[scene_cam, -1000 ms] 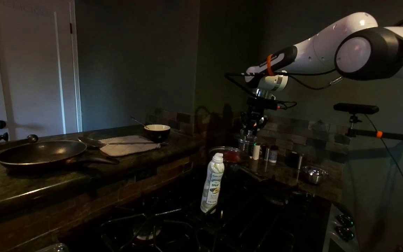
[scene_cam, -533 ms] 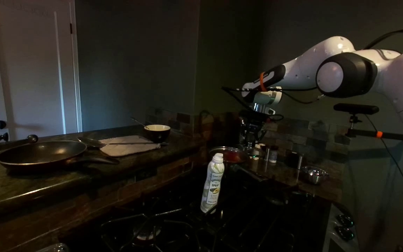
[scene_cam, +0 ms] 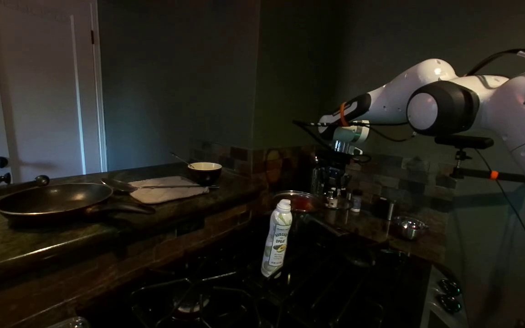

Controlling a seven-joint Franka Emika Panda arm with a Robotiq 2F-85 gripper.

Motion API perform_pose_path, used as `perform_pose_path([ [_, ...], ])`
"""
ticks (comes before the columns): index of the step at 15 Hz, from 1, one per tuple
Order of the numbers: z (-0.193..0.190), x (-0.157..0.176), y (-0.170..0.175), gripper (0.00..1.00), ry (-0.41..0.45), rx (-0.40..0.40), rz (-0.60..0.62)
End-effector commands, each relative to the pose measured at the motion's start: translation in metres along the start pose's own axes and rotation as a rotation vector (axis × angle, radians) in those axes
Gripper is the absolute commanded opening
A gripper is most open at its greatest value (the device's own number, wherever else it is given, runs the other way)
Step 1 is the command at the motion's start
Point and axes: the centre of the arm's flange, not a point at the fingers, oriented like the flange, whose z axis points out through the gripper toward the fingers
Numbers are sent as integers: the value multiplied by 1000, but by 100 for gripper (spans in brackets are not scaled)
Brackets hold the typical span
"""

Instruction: Take the lid off the pot and place it on the counter top to the right

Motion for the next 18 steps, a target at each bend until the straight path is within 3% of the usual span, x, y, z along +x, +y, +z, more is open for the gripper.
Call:
perform_pose_path([
  [1, 15, 12, -11, 23, -11, -10, 10],
  [11, 48, 71, -6, 23, -39, 2, 179],
  [18, 73, 72, -15, 23, -51, -33, 221],
])
